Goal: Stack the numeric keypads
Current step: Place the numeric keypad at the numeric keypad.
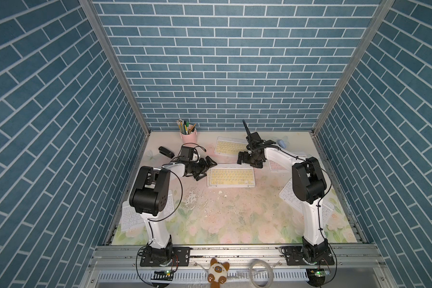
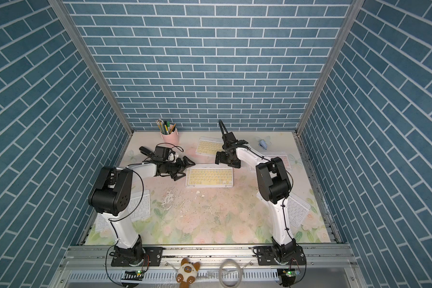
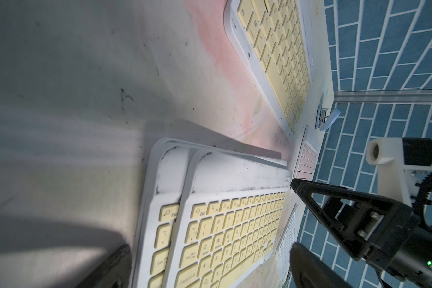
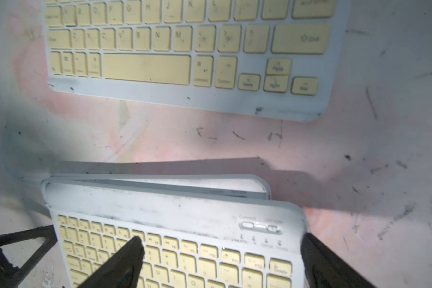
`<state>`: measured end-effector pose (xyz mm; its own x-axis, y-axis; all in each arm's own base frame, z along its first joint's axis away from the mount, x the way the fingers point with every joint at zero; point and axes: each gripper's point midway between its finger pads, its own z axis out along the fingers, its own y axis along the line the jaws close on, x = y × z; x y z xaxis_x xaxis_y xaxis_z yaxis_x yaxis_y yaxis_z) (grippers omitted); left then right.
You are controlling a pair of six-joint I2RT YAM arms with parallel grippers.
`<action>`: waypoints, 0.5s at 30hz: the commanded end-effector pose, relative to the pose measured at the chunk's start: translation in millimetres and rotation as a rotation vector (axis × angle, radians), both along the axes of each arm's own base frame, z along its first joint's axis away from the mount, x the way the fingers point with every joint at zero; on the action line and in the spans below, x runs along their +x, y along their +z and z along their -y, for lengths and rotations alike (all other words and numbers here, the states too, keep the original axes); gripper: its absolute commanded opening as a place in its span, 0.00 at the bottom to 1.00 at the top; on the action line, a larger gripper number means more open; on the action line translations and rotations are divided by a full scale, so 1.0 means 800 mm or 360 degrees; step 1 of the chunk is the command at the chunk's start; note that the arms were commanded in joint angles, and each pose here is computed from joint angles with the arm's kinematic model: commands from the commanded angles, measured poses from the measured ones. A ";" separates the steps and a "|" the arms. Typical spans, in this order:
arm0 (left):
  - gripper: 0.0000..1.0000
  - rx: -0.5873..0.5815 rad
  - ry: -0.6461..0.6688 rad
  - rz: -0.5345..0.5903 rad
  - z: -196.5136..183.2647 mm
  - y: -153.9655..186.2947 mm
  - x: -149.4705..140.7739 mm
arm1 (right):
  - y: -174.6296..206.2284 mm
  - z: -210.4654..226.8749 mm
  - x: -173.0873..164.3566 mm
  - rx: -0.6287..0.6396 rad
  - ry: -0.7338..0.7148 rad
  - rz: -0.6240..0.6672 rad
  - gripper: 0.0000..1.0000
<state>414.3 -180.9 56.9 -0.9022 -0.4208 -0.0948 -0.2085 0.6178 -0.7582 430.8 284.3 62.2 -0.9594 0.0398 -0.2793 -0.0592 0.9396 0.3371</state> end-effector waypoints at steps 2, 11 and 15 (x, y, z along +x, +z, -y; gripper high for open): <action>1.00 -0.0015 -0.0019 0.0005 0.005 0.001 0.001 | 0.001 -0.007 -0.002 0.0007 -0.0003 -0.0016 0.99; 1.00 -0.0014 -0.0035 0.0020 0.005 0.010 -0.003 | 0.014 0.048 -0.037 -0.0148 -0.0054 0.0019 0.99; 1.00 -0.0013 -0.0039 0.0024 0.005 0.012 -0.004 | 0.004 0.060 -0.053 -0.0184 -0.0060 -0.0016 0.99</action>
